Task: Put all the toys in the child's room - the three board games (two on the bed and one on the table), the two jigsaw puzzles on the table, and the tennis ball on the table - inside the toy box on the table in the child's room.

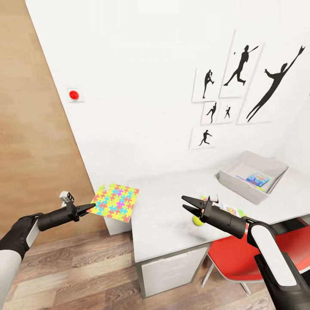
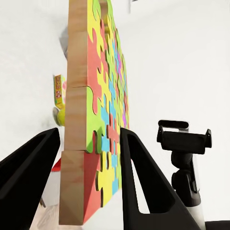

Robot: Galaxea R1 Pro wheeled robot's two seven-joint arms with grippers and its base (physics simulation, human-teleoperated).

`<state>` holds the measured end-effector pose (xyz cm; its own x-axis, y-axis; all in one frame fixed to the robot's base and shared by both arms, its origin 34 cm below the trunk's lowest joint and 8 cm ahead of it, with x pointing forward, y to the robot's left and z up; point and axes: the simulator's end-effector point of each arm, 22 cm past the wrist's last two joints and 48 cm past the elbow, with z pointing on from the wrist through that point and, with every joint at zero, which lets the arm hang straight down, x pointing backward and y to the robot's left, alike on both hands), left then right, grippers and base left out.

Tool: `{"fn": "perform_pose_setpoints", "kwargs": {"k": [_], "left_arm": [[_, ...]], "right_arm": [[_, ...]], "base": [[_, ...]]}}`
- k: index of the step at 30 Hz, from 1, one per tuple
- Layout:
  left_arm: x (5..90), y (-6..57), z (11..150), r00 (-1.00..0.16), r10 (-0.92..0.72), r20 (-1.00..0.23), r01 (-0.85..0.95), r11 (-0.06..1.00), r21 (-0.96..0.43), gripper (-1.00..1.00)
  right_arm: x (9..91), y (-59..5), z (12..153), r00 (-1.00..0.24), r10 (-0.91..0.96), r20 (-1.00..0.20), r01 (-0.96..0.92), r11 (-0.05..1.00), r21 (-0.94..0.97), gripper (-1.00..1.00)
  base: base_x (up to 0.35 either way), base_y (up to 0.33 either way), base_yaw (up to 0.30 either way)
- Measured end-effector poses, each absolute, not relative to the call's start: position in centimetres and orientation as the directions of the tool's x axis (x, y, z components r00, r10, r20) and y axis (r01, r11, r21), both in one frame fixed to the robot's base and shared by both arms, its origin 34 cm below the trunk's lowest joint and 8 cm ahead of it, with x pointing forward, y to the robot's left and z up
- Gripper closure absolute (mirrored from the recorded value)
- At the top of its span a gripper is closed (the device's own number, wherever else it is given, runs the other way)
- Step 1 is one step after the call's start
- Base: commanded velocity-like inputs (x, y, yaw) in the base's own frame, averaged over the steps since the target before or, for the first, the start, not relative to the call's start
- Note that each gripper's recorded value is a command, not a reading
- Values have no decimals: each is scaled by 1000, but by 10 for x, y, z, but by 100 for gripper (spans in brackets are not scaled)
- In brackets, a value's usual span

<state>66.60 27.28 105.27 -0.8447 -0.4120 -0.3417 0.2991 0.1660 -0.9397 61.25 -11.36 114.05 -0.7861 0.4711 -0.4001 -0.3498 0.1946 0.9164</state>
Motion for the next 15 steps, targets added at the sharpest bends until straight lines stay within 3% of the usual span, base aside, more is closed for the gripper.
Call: {"fn": "perform_pose_setpoints", "kwargs": {"k": [15], "left_arm": [[666,274,1056,-842,-412,-349,306,168,-937,100]], "right_arm": [[612,-113,1143,-783,471,-406,-355,196,914,-100]], "base": [[0,0,0]]}}
